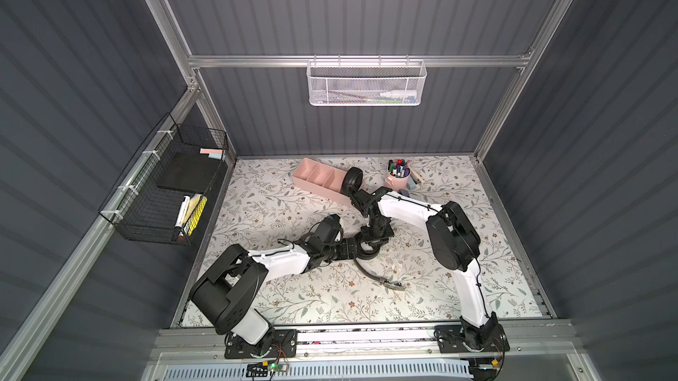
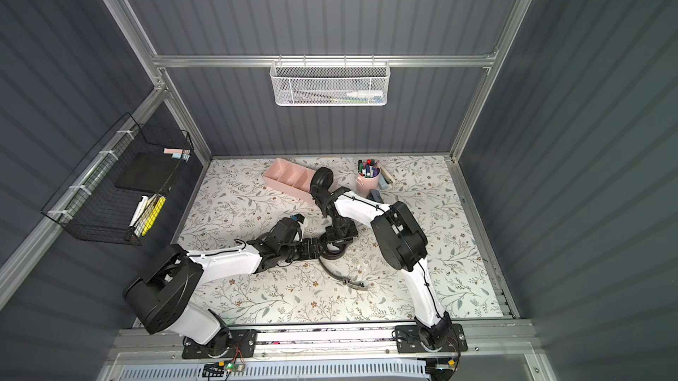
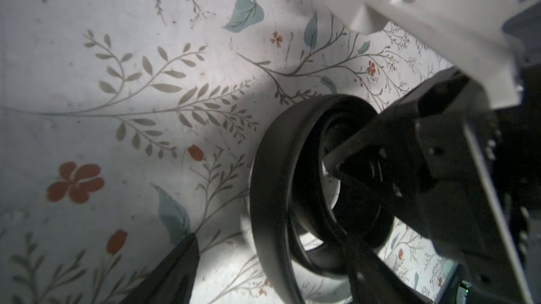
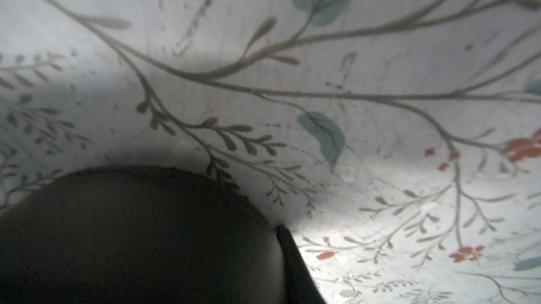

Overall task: Place the belts into the storage roll
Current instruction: Roll the belt at the center of the board.

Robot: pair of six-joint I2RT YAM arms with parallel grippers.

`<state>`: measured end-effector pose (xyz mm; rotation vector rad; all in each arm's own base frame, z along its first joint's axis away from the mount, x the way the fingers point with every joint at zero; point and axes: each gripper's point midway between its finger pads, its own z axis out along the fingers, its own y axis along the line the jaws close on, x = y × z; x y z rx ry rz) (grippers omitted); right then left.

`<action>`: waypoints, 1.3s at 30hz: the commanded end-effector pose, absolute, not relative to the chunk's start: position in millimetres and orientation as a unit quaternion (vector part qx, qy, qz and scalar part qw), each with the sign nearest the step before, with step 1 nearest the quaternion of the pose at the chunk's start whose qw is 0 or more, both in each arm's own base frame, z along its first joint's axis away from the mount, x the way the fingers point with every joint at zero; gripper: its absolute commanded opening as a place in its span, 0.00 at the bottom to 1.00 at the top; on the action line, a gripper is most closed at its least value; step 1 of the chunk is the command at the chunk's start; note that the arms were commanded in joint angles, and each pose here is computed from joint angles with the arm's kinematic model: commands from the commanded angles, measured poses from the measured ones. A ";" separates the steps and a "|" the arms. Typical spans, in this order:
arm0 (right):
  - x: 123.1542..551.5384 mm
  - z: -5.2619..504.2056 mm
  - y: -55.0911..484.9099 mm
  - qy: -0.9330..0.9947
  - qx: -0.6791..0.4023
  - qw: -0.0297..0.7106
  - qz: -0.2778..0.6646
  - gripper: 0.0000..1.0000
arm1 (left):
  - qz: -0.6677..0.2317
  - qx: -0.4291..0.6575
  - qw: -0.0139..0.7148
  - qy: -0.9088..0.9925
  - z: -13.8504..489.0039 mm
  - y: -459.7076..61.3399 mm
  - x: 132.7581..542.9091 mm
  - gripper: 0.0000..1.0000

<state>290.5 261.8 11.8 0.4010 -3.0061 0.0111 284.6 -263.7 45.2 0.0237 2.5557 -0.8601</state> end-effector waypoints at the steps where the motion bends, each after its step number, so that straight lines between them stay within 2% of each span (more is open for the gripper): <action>1: 267.0 -23.1 273.3 -0.985 0.136 0.108 -0.006 0.06 | -0.322 -0.004 0.218 0.921 41.6 -269.4 291.6 0.79; 9: 264.2 -27.7 281.3 -0.983 0.142 0.115 -0.016 0.06 | -0.339 -0.010 0.219 0.915 44.4 -279.9 301.2 0.76; 14: 263.1 -32.0 277.9 -0.982 0.145 0.120 -0.010 0.06 | -0.360 -0.017 0.220 0.906 54.2 -283.5 300.2 0.66; 16: 263.9 -33.6 275.3 -0.982 0.143 0.121 -0.008 0.06 | -0.367 -0.026 0.215 0.905 55.9 -278.6 290.9 0.68; 18: 264.9 -34.5 274.6 -0.982 0.144 0.121 -0.007 0.06 | -0.369 -0.040 0.214 0.904 55.6 -272.0 284.8 0.75; 19: 265.2 -34.3 274.9 -0.982 0.145 0.120 -0.006 0.06 | -0.375 -0.044 0.215 0.901 55.9 -272.0 283.7 0.75; 29: 265.0 -34.6 277.8 -0.981 0.149 0.124 -0.010 0.06 | -0.415 -0.071 0.213 0.881 57.4 -279.7 286.4 0.75; 39: 264.2 -32.1 280.3 -0.981 0.149 0.121 -0.017 0.06 | -0.371 -0.056 0.181 0.909 40.7 -278.1 283.8 0.75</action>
